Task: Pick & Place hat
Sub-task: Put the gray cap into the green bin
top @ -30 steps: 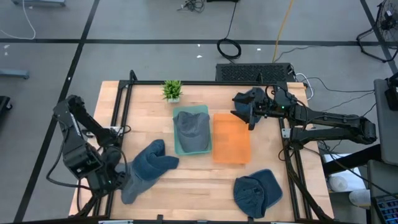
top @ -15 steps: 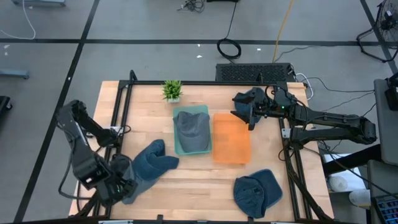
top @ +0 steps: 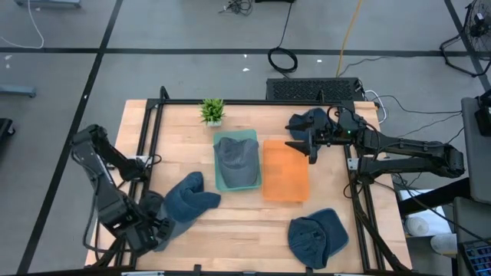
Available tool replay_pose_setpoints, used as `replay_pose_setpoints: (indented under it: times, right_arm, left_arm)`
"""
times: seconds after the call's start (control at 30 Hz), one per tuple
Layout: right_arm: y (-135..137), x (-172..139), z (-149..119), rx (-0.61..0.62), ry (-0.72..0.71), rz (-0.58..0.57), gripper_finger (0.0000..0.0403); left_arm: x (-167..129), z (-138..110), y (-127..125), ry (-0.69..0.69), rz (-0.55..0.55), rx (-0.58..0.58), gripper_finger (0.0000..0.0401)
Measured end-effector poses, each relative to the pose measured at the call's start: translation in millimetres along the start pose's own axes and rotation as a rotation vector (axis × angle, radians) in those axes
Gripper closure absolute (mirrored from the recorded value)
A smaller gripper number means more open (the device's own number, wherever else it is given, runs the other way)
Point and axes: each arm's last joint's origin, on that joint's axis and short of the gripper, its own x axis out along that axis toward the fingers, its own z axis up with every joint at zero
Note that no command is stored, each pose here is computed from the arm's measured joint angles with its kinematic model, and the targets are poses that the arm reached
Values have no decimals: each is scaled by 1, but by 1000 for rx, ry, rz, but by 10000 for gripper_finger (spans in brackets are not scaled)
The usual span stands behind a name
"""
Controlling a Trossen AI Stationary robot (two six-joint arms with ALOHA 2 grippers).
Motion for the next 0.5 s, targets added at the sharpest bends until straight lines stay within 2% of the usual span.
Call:
replay_pose_setpoints:
  times: [0.27, 0.4, 0.5]
  right_arm:
    - [0, 0, 0, 0, 2, 0, 124]
    - [0, 0, 0, 0, 3, 0, 124]
    - [0, 0, 0, 0, 3, 0, 124]
  left_arm:
    - [48, -2, 3, 89, 81, 20, 22]
    - [63, -5, -1, 130, 16, 19, 22]
    - [71, -8, -5, 158, -45, 68, 22]
